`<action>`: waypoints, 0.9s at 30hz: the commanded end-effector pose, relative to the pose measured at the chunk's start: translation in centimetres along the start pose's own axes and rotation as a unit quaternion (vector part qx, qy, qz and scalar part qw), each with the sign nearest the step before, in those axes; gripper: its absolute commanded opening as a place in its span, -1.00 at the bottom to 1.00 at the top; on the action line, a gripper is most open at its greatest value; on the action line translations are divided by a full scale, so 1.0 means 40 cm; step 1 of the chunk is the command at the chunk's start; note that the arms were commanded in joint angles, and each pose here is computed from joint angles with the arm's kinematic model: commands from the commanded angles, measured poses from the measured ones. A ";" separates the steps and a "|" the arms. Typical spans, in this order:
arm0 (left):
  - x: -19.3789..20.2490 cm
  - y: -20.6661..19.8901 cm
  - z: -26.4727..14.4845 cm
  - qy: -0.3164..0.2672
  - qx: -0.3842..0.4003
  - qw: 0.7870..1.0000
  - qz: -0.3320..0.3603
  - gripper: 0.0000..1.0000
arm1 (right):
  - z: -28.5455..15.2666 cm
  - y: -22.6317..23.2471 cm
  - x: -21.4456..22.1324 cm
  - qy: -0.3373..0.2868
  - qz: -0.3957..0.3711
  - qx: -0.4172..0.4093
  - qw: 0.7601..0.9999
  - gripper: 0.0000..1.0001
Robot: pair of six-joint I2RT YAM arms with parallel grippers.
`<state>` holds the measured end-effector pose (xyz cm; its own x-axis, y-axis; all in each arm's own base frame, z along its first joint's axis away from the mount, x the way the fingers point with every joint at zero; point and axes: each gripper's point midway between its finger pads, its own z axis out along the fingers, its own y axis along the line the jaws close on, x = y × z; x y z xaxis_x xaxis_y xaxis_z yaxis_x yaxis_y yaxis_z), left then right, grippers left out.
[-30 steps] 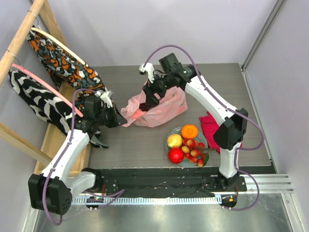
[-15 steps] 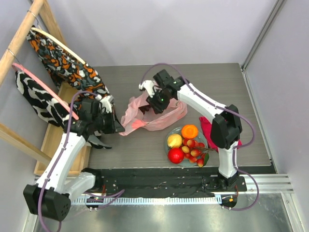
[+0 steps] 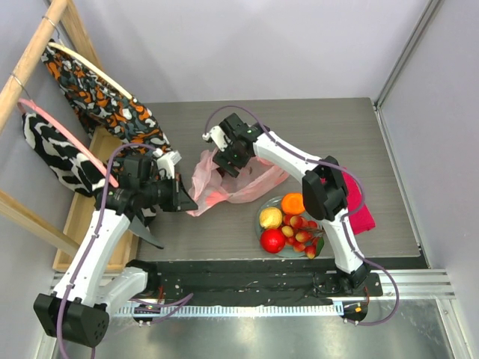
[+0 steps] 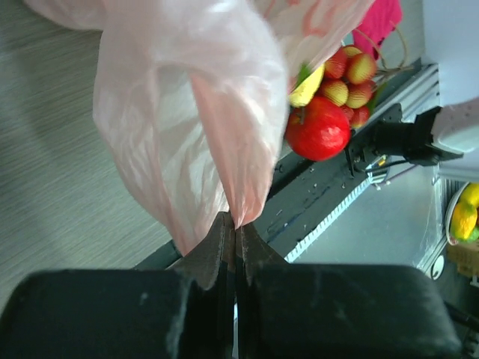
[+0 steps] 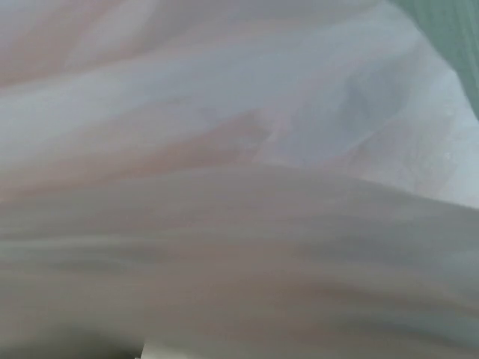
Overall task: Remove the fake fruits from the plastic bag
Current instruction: Take out the fake fruit from the plastic bag.
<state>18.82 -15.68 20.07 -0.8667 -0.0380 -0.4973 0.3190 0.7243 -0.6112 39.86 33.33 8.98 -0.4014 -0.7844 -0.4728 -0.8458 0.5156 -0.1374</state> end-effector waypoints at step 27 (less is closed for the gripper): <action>-0.072 -0.239 -0.167 -0.040 0.142 0.982 0.121 -1.00 | -0.002 0.149 -0.230 -0.081 0.249 -0.107 0.959 0.74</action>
<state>16.69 -17.56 28.44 -0.7677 0.0460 -0.6392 0.5525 0.5528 -0.6238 39.80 40.01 10.16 -0.5788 -0.5877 -0.5653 -0.7502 0.6555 0.0866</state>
